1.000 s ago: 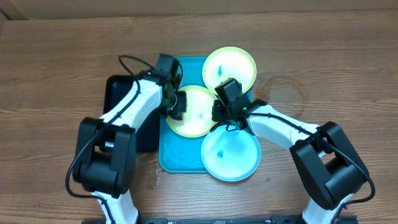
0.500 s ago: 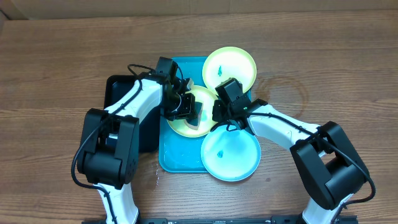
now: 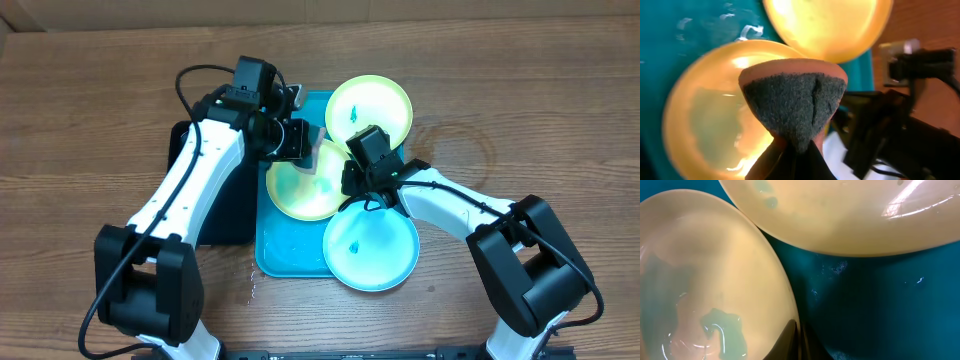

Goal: Clean dirty plates on tray and stack at the side
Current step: 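Continue scrubbing the yellow plate with the left gripper's sponge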

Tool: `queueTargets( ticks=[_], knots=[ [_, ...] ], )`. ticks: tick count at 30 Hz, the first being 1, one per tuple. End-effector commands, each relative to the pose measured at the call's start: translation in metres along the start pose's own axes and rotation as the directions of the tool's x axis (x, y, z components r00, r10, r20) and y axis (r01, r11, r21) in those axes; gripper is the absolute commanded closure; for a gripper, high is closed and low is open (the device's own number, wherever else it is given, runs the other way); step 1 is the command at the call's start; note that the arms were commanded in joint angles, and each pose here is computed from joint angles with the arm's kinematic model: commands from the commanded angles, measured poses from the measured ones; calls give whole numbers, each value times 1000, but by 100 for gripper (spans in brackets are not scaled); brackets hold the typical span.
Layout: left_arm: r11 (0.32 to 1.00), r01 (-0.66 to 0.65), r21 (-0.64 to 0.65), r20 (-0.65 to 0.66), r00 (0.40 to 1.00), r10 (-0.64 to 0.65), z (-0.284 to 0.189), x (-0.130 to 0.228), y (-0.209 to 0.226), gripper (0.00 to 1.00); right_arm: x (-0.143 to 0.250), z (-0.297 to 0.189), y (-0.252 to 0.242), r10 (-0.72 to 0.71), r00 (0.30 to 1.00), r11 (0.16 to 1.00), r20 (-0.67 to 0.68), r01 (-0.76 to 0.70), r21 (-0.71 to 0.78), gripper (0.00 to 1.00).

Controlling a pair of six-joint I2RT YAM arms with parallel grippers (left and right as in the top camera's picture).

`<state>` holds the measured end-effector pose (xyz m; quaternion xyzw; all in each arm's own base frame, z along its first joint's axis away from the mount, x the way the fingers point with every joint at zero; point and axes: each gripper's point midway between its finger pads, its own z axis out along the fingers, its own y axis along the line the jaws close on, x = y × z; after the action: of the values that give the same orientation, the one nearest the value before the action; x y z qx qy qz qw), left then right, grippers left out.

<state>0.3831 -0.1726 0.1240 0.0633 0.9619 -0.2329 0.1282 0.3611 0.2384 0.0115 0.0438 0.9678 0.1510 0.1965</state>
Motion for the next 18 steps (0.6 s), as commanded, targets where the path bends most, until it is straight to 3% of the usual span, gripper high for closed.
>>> queueTargets(
  ticks=[1, 6, 18],
  knots=[
    [984, -30, -173, -18, 999, 28, 15, 6, 28, 96, -3, -2, 5, -1, 1000, 1000, 6, 1, -13, 96],
    [957, -27, -289, -77, 997, 5, 38, 20, 55, 96, -3, -2, 5, -1, 1000, 1000, 6, 1, -12, 96],
    [947, 5, -322, -181, 981, -67, 83, 42, 80, 96, -3, -2, 5, -1, 1000, 1000, 6, 1, -12, 96]
  ],
)
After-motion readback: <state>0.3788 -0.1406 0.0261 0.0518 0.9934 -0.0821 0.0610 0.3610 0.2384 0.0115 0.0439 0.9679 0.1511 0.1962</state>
